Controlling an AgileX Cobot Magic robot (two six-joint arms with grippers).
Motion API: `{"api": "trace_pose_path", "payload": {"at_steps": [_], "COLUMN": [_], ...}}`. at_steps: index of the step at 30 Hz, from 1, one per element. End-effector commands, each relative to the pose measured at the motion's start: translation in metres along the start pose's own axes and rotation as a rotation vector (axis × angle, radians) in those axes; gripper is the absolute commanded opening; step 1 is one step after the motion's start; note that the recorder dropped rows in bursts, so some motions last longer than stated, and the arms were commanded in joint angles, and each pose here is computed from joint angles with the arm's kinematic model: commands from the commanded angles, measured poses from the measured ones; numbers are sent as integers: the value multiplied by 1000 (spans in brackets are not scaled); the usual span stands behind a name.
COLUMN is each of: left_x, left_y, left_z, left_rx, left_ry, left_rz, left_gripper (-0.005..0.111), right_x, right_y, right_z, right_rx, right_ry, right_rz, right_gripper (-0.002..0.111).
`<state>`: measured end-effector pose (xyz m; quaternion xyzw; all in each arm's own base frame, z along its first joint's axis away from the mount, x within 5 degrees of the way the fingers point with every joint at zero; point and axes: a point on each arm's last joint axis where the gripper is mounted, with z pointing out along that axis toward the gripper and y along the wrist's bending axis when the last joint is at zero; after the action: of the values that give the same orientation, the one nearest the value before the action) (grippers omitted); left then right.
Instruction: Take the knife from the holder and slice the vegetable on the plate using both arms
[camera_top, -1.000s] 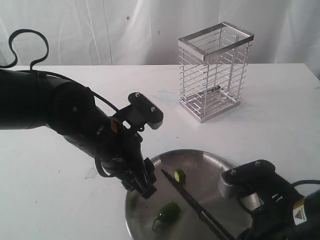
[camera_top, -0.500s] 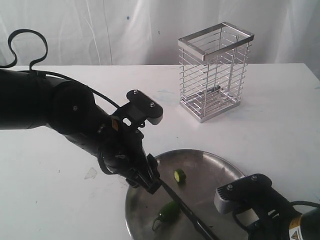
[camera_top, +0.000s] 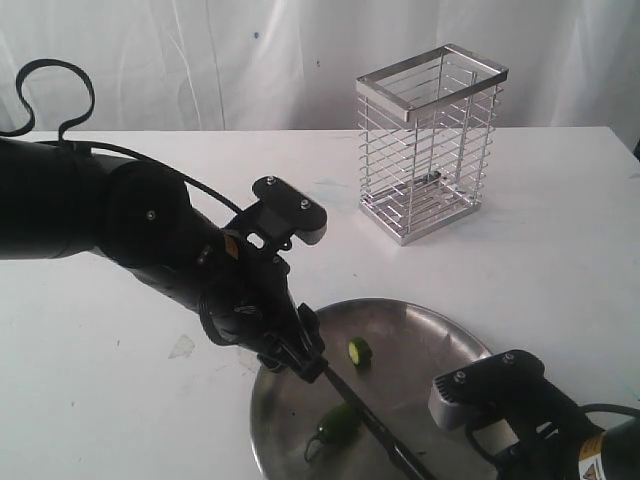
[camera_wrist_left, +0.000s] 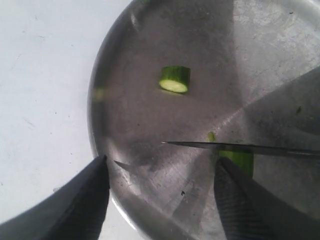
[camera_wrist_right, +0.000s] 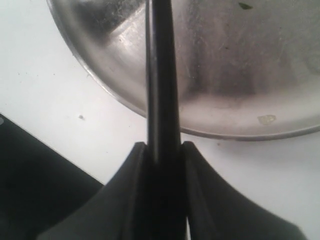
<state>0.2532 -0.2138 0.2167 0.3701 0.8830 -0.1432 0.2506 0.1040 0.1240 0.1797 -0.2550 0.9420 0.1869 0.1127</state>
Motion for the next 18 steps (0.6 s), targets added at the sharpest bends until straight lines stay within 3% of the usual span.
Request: {"api": "trace_pose_path", "payload": {"at_steps": [1, 18], "left_x": [3, 2], "left_y": [-1, -1], "left_z": [0, 0], "left_rx": [8, 12], "left_ry": [12, 1], "left_rz": [-22, -36], "left_gripper": [64, 64], "right_x": [0, 0], "right_y": [1, 1], "right_z": [-1, -1], "right_rx": [-8, -16], "right_ry": [-10, -10], "right_rz": [20, 14], "right_gripper": [0, 0]}}
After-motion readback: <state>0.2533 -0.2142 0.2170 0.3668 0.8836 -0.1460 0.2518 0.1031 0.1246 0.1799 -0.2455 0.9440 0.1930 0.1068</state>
